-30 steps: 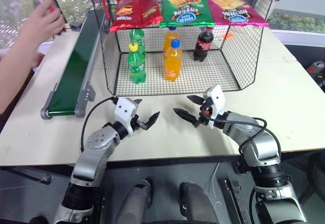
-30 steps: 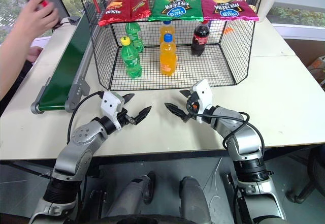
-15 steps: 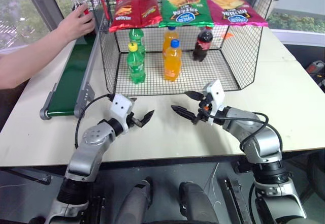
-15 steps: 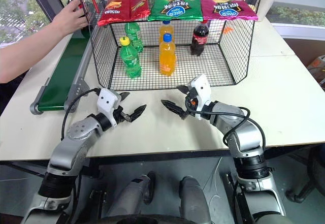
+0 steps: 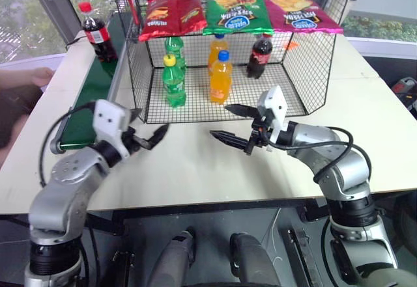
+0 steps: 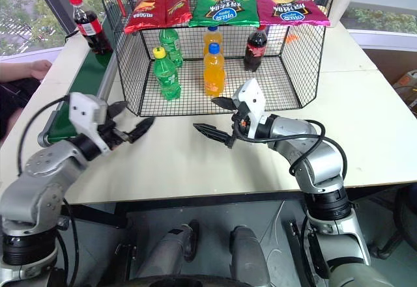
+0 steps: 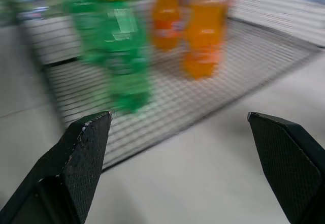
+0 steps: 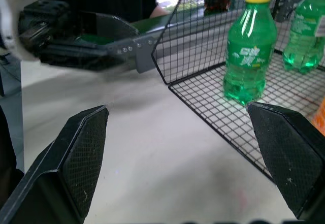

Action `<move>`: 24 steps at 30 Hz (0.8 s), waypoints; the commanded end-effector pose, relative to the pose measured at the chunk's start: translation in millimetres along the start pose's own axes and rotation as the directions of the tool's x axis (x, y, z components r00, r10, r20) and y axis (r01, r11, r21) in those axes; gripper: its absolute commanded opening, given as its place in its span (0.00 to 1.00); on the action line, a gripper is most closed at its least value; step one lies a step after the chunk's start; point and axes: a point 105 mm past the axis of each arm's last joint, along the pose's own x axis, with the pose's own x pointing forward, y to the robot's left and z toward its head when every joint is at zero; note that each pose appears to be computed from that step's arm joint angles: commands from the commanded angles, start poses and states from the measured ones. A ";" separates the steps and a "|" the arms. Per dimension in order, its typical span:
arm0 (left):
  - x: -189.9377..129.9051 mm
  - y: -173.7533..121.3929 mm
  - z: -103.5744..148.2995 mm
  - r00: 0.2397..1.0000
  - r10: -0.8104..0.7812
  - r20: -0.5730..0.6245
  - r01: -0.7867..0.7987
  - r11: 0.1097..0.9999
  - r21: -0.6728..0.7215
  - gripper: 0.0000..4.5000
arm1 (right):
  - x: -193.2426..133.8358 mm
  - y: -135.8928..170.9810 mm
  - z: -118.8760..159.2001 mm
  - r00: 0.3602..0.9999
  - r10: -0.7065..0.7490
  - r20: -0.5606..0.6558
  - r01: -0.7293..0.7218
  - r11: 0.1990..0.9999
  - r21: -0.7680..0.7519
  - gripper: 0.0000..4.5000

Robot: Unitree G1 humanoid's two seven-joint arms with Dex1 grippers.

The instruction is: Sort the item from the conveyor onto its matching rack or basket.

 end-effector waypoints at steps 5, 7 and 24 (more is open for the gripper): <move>-33.7 85.4 -4.5 0.913 0.404 0.055 -0.407 0.912 0.047 1.00 | 4.8 13.5 22.0 0.995 0.084 0.049 -0.080 0.994 -0.074 0.99; -39.3 98.1 -10.2 0.886 0.461 0.052 -0.463 0.886 0.035 1.00 | 4.2 16.2 19.8 0.994 0.099 0.038 -0.096 0.993 -0.074 0.99; -14.9 106.8 -21.3 0.880 0.472 0.056 -0.472 0.882 -0.019 1.00 | -12.7 38.0 -5.9 0.970 0.224 -0.095 -0.232 0.969 -0.088 0.99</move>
